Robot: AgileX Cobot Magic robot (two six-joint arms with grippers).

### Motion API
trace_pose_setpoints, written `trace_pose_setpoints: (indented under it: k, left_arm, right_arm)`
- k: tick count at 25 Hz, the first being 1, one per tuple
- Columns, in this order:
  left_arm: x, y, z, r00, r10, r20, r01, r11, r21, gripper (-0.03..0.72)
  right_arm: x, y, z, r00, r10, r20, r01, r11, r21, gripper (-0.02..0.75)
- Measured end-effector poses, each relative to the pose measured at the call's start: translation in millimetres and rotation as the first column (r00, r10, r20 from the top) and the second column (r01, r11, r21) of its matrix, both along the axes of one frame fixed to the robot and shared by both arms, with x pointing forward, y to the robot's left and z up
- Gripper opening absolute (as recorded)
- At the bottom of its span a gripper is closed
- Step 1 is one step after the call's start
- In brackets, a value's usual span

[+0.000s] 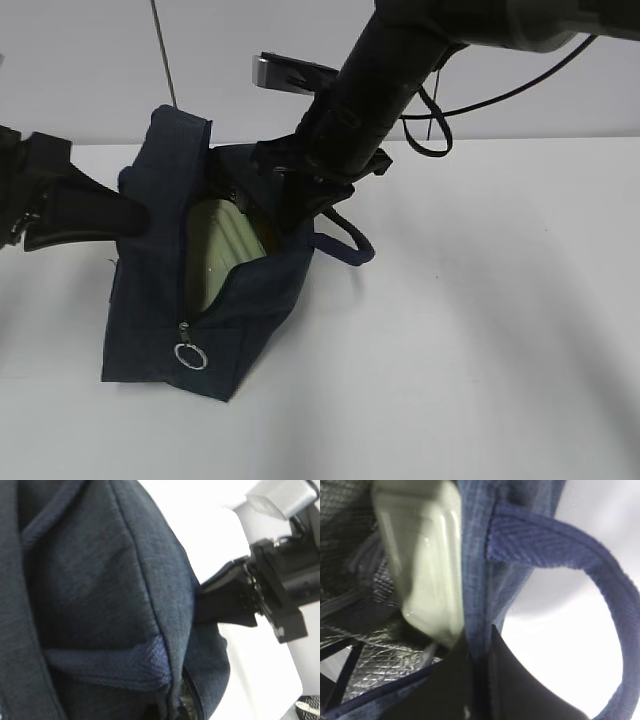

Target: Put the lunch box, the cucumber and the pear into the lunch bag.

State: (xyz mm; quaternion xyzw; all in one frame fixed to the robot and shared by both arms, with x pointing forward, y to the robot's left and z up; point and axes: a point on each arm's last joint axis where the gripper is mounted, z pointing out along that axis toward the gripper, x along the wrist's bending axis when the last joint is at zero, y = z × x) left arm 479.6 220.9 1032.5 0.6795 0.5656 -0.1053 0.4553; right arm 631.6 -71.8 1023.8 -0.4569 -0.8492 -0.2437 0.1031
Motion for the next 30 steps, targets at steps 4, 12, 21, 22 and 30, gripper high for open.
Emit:
trace_pose_setpoints:
  k: [4, 12, 21, 22, 30]
  left_arm:
    - [-1, -20, -3, 0.999, -0.032, 0.011, 0.032, 0.999, 0.008, 0.002]
    - [-1, -59, -13, 0.999, -0.032, -0.006, 0.032, 0.999, -0.026, 0.002]
    - [1, -79, -31, 0.993, -0.037, -0.11, 0.029, 0.997, -0.075, 0.002]
    - [1, -79, -31, 0.993, -0.037, -0.11, 0.029, 0.997, -0.075, 0.002]
    - [3, -77, -31, 0.996, -0.012, -0.09, 0.007, 0.998, -0.055, 0.088]
  right_arm:
    - [-4, -15, 14, 0.999, 0.013, 0.048, -0.007, 0.994, -0.111, 0.003]
    - [-3, -50, 40, 0.993, -0.026, 0.117, 0.051, 0.975, -0.217, 0.002]
    - [-2, -53, 39, 0.992, -0.03, 0.125, 0.059, 0.97, -0.237, 0.002]
    - [-2, -53, 39, 0.992, -0.029, 0.126, 0.059, 0.969, -0.239, 0.002]
    - [-2, -53, 42, 0.99, -0.031, 0.137, 0.063, 0.97, -0.235, 0.19]
